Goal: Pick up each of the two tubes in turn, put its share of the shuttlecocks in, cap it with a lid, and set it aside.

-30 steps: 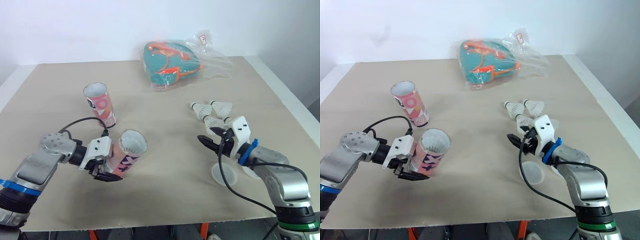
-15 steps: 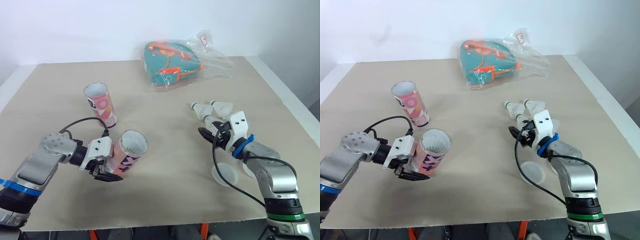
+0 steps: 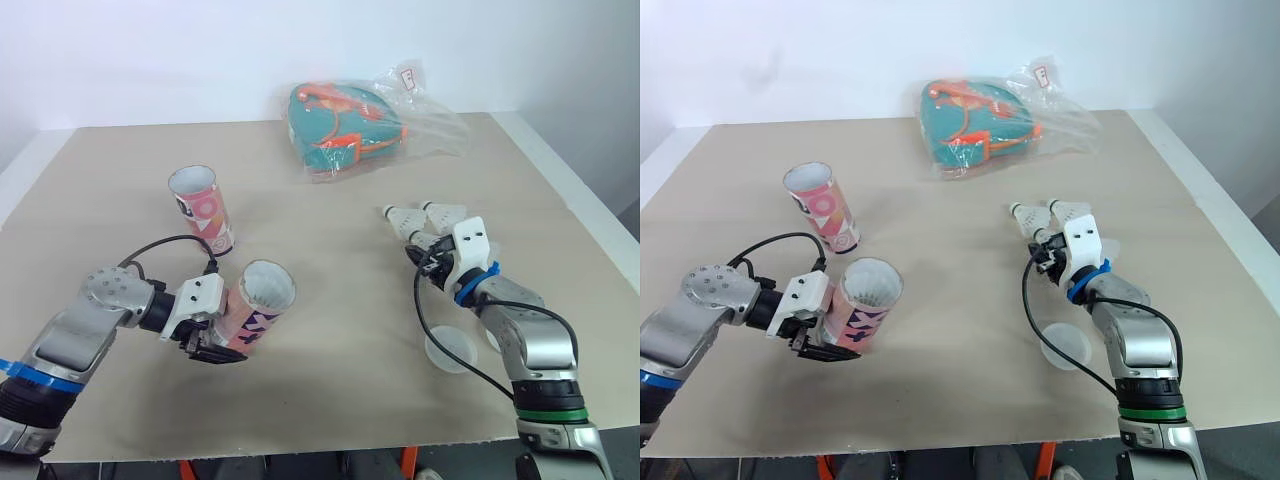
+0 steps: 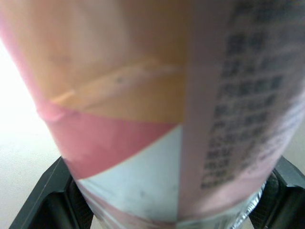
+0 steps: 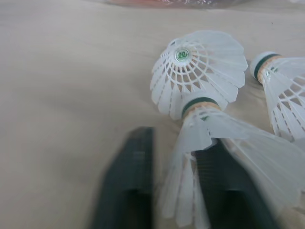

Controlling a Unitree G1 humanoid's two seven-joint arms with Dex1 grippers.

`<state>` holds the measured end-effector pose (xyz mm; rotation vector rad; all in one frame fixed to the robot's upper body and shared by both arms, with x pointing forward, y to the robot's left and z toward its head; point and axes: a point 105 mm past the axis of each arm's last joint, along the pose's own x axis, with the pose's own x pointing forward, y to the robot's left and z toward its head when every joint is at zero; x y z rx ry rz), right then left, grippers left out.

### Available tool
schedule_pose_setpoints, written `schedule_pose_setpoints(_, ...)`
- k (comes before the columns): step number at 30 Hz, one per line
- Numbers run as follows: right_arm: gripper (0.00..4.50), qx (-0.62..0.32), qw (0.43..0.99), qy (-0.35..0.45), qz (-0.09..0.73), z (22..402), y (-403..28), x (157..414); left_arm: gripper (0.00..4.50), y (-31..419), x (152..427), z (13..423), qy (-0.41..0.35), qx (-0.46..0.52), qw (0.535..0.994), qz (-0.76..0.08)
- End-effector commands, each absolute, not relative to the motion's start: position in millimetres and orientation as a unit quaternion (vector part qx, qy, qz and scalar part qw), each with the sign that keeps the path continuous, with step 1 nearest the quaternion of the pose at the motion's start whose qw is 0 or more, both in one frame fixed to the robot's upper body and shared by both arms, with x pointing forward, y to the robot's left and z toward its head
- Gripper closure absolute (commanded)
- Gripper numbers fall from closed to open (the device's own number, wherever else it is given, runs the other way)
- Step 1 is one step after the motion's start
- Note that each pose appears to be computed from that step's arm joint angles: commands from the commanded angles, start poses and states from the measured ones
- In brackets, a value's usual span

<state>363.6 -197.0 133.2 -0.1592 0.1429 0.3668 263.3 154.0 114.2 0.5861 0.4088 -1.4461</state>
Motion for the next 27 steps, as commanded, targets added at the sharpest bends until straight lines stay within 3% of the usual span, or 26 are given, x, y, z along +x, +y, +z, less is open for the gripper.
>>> schedule_pose_setpoints(1,4.47,-0.084,0.974,0.039,0.207,150,-188,360,0.85,148,253,94,0.214,0.243,0.677,-0.661)
schedule_pose_setpoints(14,4.47,-0.113,0.931,0.015,0.347,176,-166,314,0.85,146,254,93,0.212,0.241,0.675,-0.664)
schedule_pose_setpoints(23,4.47,-0.136,0.798,-0.074,0.583,234,-98,241,0.85,146,254,94,0.212,0.241,0.673,-0.666)
schedule_pose_setpoints(27,4.47,-0.138,0.757,-0.096,0.632,251,-82,230,0.85,145,255,94,0.211,0.242,0.673,-0.667)
